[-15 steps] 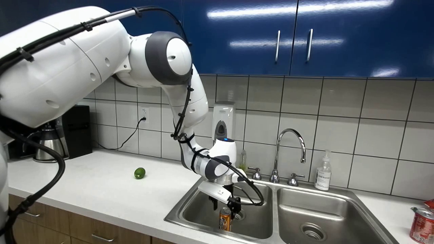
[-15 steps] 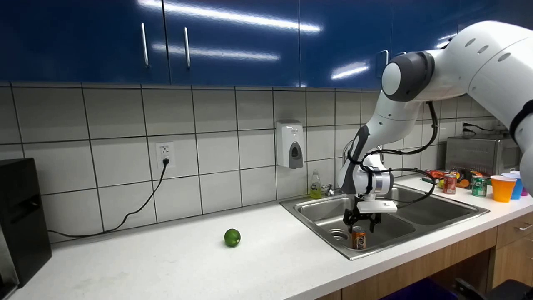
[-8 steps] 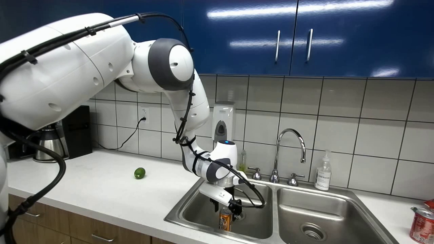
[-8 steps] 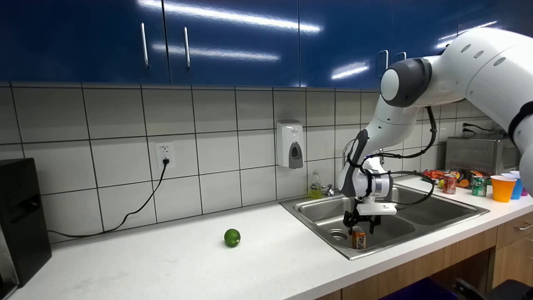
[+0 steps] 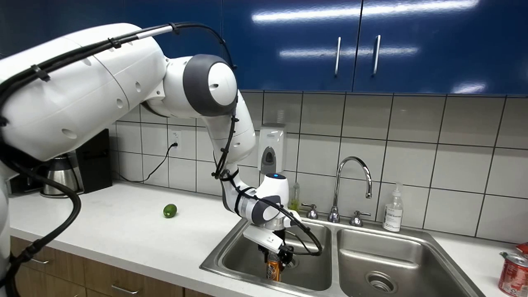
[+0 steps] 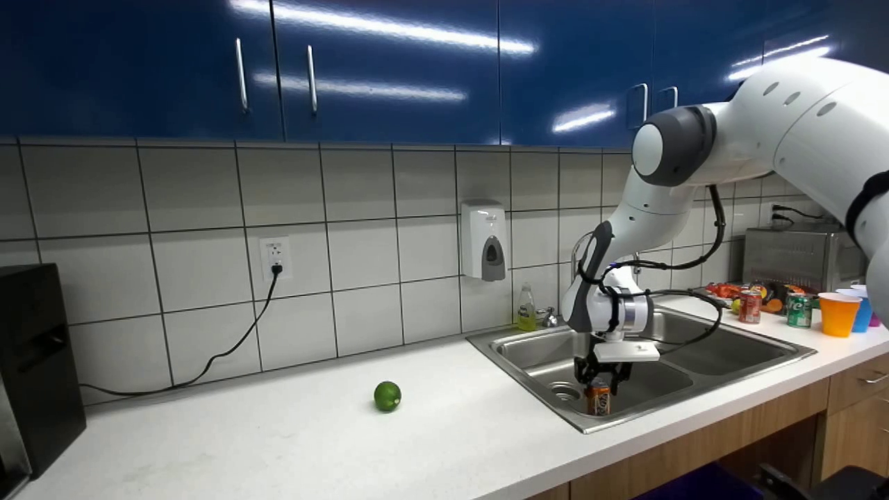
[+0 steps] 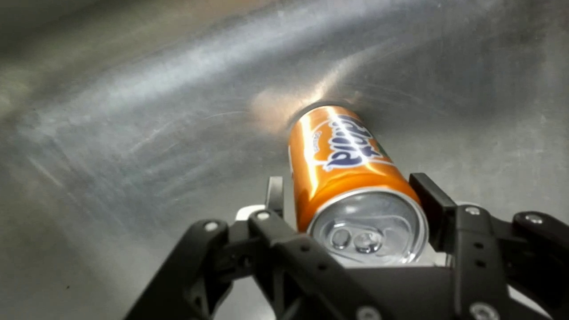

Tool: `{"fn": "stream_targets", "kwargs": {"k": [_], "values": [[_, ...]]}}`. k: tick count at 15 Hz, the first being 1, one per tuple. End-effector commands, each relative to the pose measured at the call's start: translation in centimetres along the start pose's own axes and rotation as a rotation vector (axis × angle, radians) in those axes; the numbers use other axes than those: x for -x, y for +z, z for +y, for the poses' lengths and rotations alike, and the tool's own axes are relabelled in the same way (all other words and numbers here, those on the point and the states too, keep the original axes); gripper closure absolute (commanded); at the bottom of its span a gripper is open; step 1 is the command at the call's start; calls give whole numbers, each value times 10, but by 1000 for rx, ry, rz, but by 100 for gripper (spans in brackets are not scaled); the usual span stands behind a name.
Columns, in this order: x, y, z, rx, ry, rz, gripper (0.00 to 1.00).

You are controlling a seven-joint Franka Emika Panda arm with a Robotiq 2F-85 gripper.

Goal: Remove the orange can from the sink.

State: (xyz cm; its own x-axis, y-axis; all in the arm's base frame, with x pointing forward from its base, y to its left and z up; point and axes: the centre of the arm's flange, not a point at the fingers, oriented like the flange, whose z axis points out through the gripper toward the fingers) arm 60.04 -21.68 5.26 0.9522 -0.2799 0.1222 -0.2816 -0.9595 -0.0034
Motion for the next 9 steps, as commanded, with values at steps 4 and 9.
{"fn": "stream_targets", "kwargs": {"k": [4, 9], "values": [[-10, -8, -11, -9, -16, 24, 62], [-17, -51, -41, -30, -66, 44, 62]]}}
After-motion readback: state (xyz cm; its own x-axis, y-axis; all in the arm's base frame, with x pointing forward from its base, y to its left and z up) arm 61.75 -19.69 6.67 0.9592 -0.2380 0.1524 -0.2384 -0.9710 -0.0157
